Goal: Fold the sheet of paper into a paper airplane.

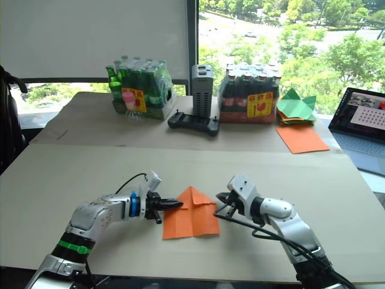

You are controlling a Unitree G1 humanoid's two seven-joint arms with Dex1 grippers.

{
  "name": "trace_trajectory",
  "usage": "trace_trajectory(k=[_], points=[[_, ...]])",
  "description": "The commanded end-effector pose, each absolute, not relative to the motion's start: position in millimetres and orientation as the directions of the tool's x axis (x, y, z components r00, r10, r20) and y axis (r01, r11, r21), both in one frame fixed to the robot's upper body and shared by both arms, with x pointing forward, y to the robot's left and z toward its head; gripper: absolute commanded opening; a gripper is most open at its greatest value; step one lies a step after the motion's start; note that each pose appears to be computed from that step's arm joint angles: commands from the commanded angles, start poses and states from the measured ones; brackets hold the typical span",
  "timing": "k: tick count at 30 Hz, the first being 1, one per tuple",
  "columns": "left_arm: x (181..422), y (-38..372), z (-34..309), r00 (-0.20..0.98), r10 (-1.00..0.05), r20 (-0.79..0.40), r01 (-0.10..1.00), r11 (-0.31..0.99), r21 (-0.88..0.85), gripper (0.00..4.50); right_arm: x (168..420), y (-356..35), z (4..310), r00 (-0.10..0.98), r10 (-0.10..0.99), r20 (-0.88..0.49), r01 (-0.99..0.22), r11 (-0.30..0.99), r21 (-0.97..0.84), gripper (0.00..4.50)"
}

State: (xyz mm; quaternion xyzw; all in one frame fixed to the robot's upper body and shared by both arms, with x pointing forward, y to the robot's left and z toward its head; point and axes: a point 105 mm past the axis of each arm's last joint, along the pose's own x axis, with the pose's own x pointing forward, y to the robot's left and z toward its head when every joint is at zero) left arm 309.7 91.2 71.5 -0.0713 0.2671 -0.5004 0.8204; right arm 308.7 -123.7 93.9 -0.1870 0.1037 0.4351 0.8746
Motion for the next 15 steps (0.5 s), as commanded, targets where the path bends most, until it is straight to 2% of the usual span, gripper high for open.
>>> trace_trajectory(k=[1,15], points=[[307,94,60,0.348,-0.841,-0.415,0.767,0.510,-0.390,0.04,309,-120,102,0.586,0.743,-0.322,-0.809,0.518,-0.278,0.02],[305,98,60,0.350,-0.836,-0.422,0.764,0.515,-0.388,0.04,305,-131,87,0.540,0.744,-0.393,-0.841,0.460,-0.284,0.02]])
